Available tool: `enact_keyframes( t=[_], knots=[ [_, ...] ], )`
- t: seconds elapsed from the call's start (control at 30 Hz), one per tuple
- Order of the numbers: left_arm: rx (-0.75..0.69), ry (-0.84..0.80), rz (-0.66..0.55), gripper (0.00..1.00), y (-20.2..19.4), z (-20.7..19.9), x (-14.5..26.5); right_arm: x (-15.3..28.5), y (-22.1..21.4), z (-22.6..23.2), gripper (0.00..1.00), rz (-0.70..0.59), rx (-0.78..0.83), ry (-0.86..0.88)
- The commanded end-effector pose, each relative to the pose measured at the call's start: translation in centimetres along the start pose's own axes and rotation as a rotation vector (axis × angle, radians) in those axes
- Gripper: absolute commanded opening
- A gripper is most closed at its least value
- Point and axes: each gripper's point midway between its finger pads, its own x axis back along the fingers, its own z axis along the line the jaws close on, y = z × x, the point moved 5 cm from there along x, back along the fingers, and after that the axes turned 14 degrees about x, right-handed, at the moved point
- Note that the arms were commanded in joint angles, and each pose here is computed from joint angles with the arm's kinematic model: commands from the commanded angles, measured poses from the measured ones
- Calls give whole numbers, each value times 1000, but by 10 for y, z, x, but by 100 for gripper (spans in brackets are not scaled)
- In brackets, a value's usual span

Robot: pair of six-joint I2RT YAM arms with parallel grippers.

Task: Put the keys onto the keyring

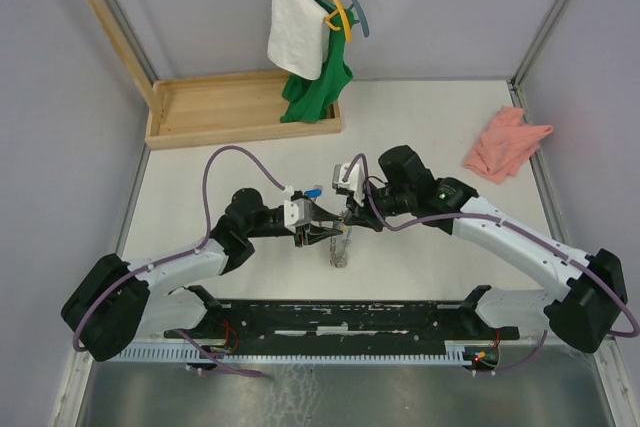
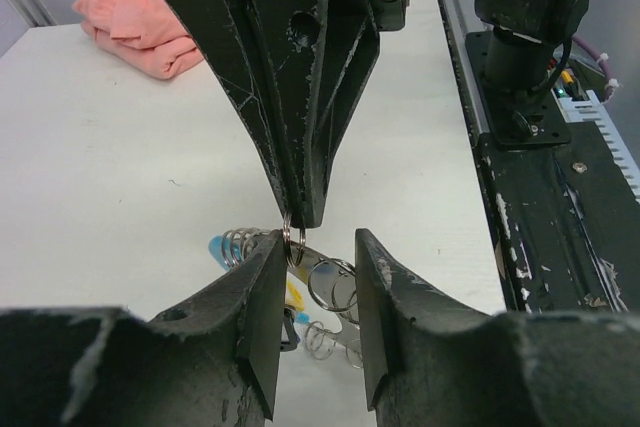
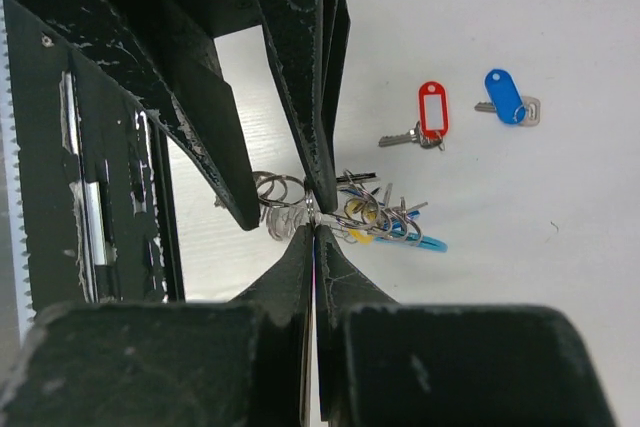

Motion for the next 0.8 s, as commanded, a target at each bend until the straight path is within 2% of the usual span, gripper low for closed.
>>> enact_keyframes(
  t=[0.0, 0.43, 0.77],
  knots=[
    [-75, -40, 4, 40, 13, -2, -3, 10, 11, -4, 1, 115, 48, -31],
    [-70, -31, 14, 37, 18, -2, -1, 10, 17, 2, 1, 192, 120, 4],
    [-59, -53, -10, 38, 25, 0, -4, 9, 21, 7, 1, 174, 153, 40]
  ],
)
